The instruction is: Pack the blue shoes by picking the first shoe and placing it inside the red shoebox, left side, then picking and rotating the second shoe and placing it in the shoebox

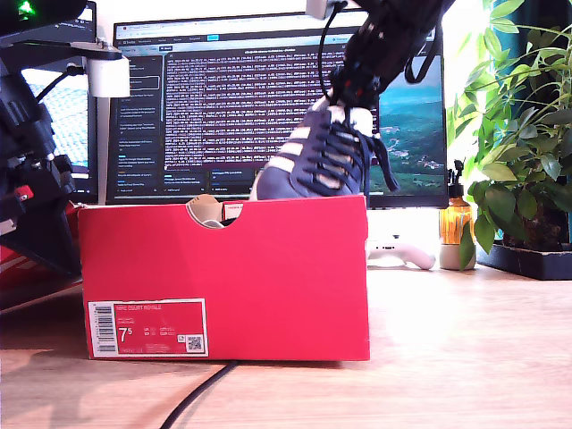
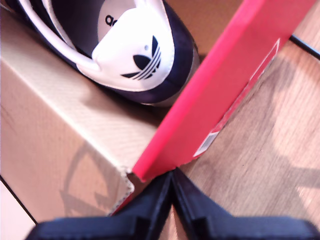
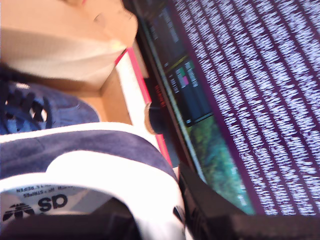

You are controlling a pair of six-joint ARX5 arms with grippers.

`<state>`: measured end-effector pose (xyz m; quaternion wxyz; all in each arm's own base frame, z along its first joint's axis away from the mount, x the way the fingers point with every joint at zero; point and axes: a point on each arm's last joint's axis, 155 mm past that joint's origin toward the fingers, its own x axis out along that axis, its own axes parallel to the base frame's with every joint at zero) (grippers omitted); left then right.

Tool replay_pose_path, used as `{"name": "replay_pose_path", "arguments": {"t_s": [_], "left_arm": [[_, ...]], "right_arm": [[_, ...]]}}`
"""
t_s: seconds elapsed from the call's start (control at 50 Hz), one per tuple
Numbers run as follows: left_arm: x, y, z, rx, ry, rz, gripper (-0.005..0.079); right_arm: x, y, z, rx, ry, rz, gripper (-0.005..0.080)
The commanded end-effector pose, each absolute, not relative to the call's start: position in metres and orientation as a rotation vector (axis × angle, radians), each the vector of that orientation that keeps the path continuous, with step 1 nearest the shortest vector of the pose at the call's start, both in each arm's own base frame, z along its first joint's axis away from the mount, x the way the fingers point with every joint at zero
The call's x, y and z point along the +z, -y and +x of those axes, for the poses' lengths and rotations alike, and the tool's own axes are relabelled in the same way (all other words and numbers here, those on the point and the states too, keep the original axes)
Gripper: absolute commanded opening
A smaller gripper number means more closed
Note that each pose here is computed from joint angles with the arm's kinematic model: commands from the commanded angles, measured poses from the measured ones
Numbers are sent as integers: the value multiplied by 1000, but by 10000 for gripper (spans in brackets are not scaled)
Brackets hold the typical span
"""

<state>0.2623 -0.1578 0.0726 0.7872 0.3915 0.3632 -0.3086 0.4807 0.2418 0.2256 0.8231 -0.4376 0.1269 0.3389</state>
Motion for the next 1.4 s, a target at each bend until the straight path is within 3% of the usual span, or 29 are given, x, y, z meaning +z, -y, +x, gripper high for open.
{"name": "replay_pose_path", "arguments": {"t_s": [0.0,0.48,0.84,0.98,1.14,1.38], "left_arm": [[69,159,261,-673,-786,845,-17],[72,161,264,-669,-764,838,-17],[72,161,264,-670,-765,839,-17],[72,161,264,-670,-766,838,-17],[72,161,264,-670,-766,838,-17],[72,161,264,-670,-766,838,-17]], "right_arm": [[230,-250,484,726,-244,-916,-13],[182,-272,477,806,-331,-933,-13],[165,-259,470,815,-413,-977,-10],[162,-256,469,817,-423,-1004,95],[162,-257,469,817,-420,-1001,116],[166,-259,472,803,-405,-1006,250]]}}
